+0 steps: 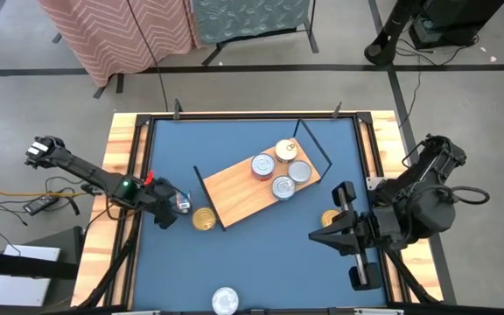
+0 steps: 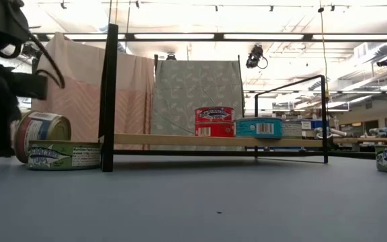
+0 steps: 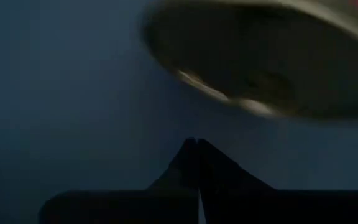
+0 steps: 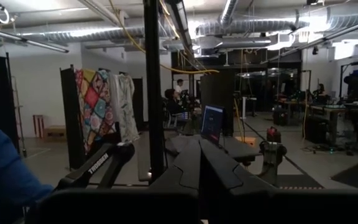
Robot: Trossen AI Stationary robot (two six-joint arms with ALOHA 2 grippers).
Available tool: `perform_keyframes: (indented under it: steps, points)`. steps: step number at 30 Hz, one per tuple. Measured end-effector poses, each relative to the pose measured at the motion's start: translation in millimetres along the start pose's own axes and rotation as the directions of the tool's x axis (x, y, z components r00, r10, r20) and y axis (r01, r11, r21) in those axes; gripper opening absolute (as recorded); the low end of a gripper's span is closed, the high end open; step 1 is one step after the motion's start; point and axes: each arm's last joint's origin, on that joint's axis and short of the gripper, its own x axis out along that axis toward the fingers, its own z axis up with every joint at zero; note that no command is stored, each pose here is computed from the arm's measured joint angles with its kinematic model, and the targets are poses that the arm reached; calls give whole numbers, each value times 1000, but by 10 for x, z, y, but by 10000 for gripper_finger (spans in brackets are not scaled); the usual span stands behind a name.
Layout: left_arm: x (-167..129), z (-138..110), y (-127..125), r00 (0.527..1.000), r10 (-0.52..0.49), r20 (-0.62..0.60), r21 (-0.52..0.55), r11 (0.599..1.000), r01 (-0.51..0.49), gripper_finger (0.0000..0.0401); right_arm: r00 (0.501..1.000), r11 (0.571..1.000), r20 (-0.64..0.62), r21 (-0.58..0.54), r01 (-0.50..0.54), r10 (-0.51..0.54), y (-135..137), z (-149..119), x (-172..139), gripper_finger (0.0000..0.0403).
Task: Stack canned seafood by type on shelf
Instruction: Put the blue/pink tuna can on the shelf
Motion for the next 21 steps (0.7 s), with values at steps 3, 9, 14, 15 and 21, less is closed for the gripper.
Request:
perform_keyframes:
  steps: [3,9,14,15,21]
  points:
    - [-209,77,-84,995,-69,-69,64,995,74,3,1000,1000,1,3,1,-1,0,1,0,11]
    - [-969,409,-300,974,-226,19,290,934,211,5,1000,1000,-1,-1,1,-1,0,-1,0,11]
    - [-1570,599,-426,888,-458,37,610,714,343,6,1000,1000,-27,-10,-3,2,1,-28,-3,11]
    - [-1636,621,-441,879,-475,33,623,698,354,7,1000,1000,-30,-3,-3,3,1,-31,-3,11]
    - [-1684,715,-579,892,-450,-42,680,641,356,43,999,999,-44,35,-2,4,-4,-40,-9,11]
